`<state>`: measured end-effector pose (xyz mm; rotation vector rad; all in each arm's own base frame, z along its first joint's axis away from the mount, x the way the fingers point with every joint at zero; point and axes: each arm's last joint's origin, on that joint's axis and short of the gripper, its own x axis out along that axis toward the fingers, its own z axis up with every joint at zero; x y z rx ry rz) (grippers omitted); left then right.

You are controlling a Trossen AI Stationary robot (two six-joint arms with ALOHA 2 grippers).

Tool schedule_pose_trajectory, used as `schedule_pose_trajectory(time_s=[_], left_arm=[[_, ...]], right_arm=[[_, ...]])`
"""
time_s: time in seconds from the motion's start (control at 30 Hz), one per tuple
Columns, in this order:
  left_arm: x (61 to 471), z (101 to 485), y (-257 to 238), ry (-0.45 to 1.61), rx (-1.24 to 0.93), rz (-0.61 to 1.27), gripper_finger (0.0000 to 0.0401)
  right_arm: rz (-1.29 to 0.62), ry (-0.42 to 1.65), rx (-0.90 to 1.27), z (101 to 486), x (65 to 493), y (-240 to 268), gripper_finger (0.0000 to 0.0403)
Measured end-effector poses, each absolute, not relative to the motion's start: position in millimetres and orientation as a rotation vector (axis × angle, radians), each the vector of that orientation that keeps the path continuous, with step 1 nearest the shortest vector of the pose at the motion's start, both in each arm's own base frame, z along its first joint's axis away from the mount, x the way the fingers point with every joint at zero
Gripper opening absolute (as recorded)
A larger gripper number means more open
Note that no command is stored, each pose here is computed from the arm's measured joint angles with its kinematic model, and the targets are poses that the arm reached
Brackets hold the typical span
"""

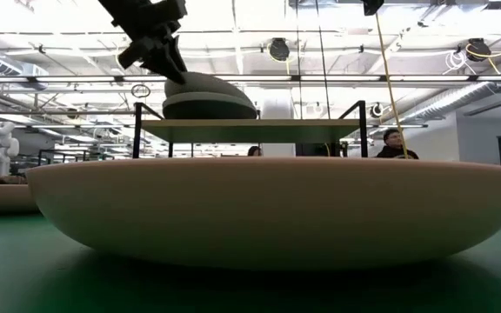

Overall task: Place and stack plates onto a shelf
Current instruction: Stack the white plate on top of the other white plate on the shelf, then stack the black plate on top of the white plate on the shelf

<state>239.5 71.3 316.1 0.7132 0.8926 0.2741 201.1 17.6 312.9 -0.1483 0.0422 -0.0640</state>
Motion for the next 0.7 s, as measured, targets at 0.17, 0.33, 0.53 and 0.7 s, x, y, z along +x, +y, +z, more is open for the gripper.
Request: schedule_pose_trajectory(time_s=[0.17, 0.33, 0.53, 0.7], left_arm=[[237.4, 319.4, 68.6, 0.873, 0.704, 0.283, 0.0179], [232.5, 324.5, 66.7, 0.845, 0.676, 0.304, 0.0191], [210.5, 346.3, 57.4, 0.724, 0.626, 0.354, 0.0191], [178.8, 369.7, 45.8, 0.564, 0.504, 0.412, 0.0191]], right_arm=[[-0.064, 0.042, -0.148, 312.9, 201.1, 17.6, 0.0105], [-0.065, 0.047, -0.149, 312.5, 201.0, 17.6, 0.0105], [-0.098, 0.159, -0.143, 301.8, 199.9, 16.1, 0.0105], [-0.246, 0.331, -0.128, 285.7, 195.1, 11.1, 0.0105]])
